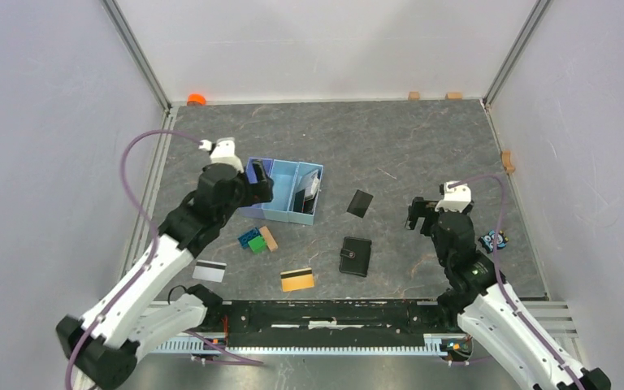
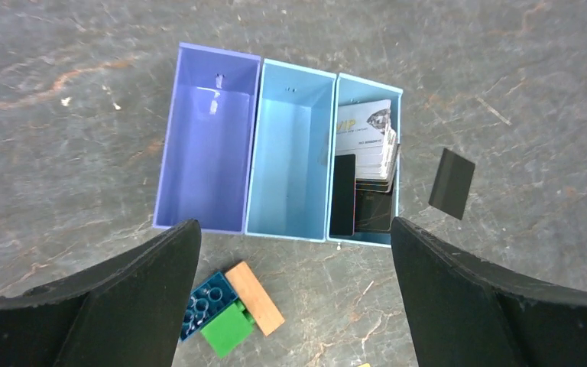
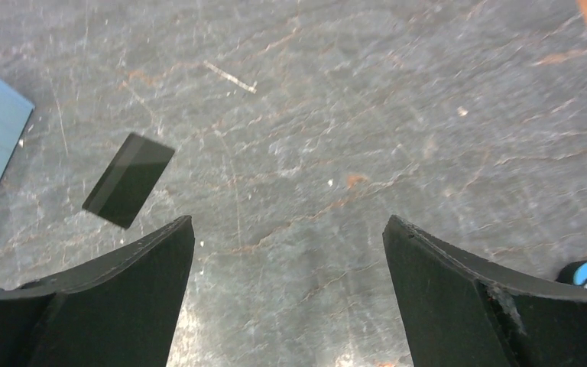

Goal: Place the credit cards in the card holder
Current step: Reset both arms

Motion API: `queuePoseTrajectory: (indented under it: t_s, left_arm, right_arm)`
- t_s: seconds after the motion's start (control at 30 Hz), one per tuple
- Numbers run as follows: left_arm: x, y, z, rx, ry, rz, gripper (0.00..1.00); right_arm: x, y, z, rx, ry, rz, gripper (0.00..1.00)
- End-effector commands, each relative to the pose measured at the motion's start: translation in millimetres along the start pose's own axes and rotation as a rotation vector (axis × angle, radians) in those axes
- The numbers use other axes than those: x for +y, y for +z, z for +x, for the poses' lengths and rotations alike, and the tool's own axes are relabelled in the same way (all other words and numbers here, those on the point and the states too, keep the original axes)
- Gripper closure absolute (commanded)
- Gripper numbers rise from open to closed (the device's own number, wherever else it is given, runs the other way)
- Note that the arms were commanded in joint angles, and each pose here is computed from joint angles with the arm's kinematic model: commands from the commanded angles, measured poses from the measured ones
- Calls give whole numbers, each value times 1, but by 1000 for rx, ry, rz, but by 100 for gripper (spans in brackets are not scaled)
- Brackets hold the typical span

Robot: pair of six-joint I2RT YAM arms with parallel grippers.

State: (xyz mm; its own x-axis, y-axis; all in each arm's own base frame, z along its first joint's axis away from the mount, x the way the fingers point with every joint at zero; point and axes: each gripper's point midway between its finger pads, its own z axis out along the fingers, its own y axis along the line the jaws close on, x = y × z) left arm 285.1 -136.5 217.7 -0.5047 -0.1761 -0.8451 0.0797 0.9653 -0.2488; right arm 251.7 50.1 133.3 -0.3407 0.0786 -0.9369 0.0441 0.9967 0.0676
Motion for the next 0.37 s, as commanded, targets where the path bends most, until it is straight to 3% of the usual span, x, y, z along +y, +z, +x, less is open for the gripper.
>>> queuePoseTrajectory:
  t_s: [0.0,0.13,0.33]
  left_arm:
    - [37,-32,-4,-41,58,-132,0]
    - [60,-45,13,-18,101,-196,0]
    - [58,-50,8,-46,85,-181,0]
  right_arm:
    - [-16,-4,-34,-134,-26,73,2]
    - [-16,-6,-35,-152,-18,69,2]
    - [-16,-5,-31,-141,-20,69,2]
